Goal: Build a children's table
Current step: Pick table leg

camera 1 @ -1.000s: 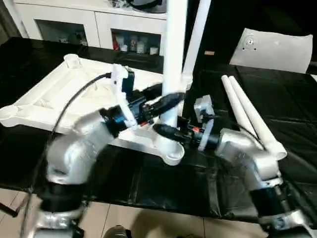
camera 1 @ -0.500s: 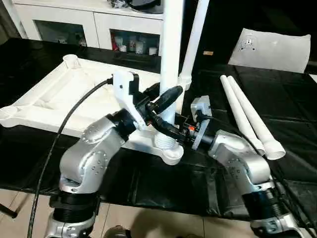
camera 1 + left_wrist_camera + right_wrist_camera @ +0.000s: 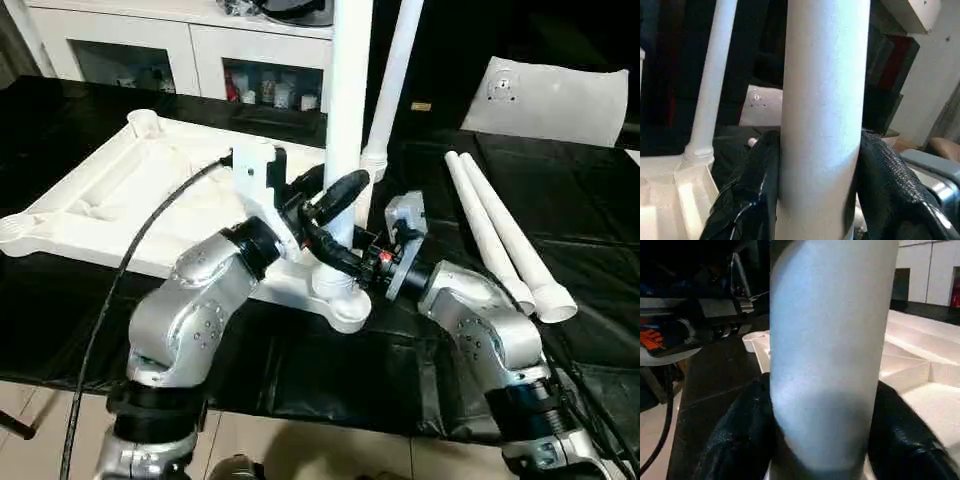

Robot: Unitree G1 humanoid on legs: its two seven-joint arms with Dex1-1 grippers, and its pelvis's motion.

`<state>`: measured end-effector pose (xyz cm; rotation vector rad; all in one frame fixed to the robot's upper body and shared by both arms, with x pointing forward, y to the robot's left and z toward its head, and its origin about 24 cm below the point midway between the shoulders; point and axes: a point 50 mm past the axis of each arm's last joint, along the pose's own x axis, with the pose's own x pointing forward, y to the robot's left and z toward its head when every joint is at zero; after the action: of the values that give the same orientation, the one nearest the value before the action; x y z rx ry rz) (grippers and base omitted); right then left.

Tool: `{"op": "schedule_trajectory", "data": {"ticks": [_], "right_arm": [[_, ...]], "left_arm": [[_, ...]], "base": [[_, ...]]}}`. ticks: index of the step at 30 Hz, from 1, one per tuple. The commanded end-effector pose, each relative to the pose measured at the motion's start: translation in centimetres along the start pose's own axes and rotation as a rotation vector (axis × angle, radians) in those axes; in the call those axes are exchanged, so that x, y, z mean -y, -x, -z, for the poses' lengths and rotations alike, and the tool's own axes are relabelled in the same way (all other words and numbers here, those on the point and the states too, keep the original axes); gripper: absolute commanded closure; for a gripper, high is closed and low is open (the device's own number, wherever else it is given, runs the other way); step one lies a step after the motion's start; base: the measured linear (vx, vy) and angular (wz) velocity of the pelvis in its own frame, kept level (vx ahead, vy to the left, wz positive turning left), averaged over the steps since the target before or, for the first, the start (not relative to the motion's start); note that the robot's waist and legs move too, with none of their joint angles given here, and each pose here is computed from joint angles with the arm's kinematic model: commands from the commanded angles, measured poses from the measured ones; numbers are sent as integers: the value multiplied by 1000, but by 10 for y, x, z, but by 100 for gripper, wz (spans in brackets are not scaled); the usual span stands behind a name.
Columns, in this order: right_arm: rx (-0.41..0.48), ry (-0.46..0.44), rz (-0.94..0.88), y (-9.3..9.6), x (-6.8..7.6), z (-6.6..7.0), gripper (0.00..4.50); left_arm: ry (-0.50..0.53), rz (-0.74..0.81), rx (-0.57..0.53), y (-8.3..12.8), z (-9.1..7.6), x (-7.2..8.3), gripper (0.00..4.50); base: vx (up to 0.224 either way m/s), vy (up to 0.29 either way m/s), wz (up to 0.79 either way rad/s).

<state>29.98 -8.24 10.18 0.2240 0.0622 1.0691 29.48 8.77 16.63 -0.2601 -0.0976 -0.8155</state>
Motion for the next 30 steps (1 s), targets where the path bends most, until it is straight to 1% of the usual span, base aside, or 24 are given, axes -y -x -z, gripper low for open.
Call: {"op": "schedule_trajectory", "data": {"ticks": [1, 2, 4, 7, 9, 11, 12, 17, 18, 22, 24, 27, 29, 30], "right_arm": [[10, 16, -18, 5, 3, -10, 169], [10, 15, -23, 6, 4, -12, 154], [6, 12, -34, 8, 5, -14, 142], [-39, 23, -75, 13, 8, -18, 111], [-67, 30, -88, 16, 11, -20, 98], [-101, 30, -103, 19, 14, -21, 98], [-131, 19, -133, 20, 14, -21, 98], [-158, 1, -222, 21, 9, -20, 98], [-178, -15, -276, 22, 6, -18, 98], [-197, -30, -312, 23, 4, -17, 96], [-192, -43, -334, 22, 4, -18, 125], [-190, -47, -346, 23, 4, -19, 142], [-191, -51, -353, 23, 3, -18, 171], [-193, -57, -360, 23, 3, -18, 171]], "left_arm": [[6, 22, 5, 0, -7, -5, 262], [9, 34, 3, 0, -8, -5, 262], [11, 61, -5, 1, -10, -5, 262], [20, 142, -27, 3, -13, -4, 262], [16, 192, -45, 4, -13, -2, 262], [21, 238, -61, 5, -14, 0, 262], [25, 287, -80, 6, -14, 3, 262], [26, 351, -95, 6, -13, 8, 262], [28, 388, -106, 7, -12, 10, 262], [25, 436, -126, 7, -11, 13, 262], [20, 448, -132, 7, -12, 13, 262], [17, 459, -135, 7, -13, 13, 262], [15, 461, -135, 6, -14, 13, 262], [13, 464, -135, 6, -14, 12, 262]], "base": [[0, 0, 0], [0, 0, 0], [0, 0, 0], [0, 0, 0], [0, 0, 0], [0, 0, 0], [0, 0, 0], [0, 0, 0], [0, 0, 0], [0, 0, 0], [0, 0, 0], [0, 0, 0], [0, 0, 0], [0, 0, 0]]}}
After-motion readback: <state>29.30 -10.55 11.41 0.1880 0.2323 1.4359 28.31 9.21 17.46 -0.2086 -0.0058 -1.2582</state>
